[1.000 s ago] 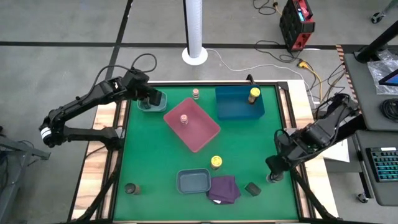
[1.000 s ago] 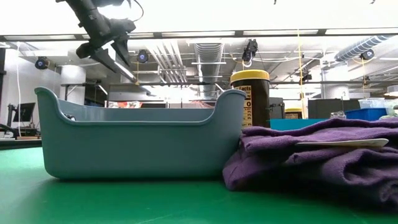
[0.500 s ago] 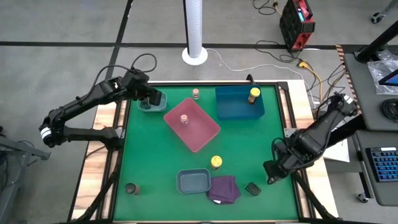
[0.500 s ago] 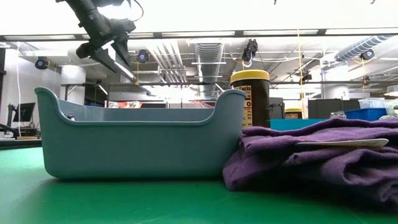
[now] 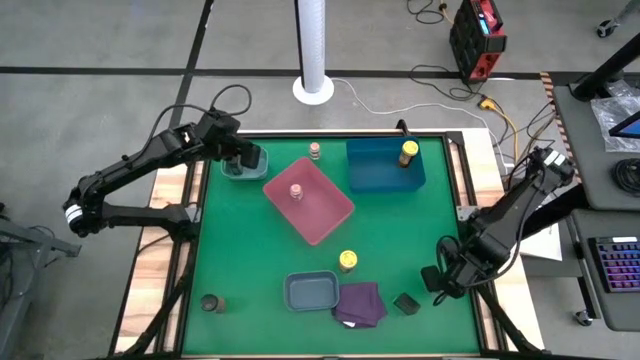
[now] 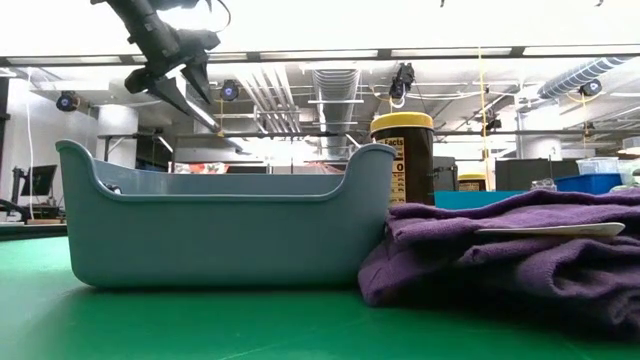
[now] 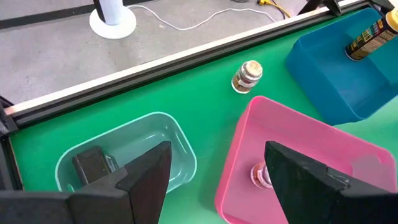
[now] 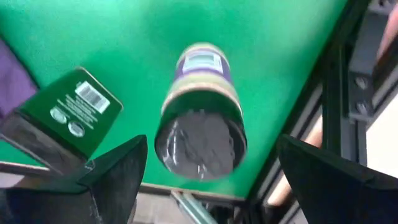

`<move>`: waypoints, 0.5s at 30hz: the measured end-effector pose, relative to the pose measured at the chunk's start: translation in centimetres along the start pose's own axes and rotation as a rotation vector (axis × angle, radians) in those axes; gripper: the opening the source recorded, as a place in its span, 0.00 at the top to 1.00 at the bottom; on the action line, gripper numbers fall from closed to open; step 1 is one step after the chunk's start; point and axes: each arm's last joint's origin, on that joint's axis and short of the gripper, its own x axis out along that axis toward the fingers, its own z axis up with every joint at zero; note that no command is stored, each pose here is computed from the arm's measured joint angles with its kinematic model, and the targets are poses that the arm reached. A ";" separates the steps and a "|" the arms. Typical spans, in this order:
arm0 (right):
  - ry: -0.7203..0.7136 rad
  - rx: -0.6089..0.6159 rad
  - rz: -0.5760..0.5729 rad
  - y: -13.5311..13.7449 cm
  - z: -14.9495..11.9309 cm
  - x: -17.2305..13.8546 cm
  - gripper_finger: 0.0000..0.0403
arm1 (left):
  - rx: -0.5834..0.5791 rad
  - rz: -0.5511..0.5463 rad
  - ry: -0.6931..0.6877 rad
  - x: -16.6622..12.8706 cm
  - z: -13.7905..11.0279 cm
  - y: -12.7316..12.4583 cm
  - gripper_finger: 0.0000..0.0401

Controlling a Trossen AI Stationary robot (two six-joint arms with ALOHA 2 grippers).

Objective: Sort spices by type
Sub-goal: Put the violet seasoning bottle into the gray bin

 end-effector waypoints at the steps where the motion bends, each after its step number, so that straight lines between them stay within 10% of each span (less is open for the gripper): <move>1: -0.009 -0.001 0.006 0.0 0.1 0.2 0.13 | -0.002 0.000 0.000 0.0 0.0 0.0 0.40; 15: -0.044 0.000 0.042 0.1 0.7 2.4 0.33 | -0.023 -0.002 -0.004 0.0 0.0 0.0 0.40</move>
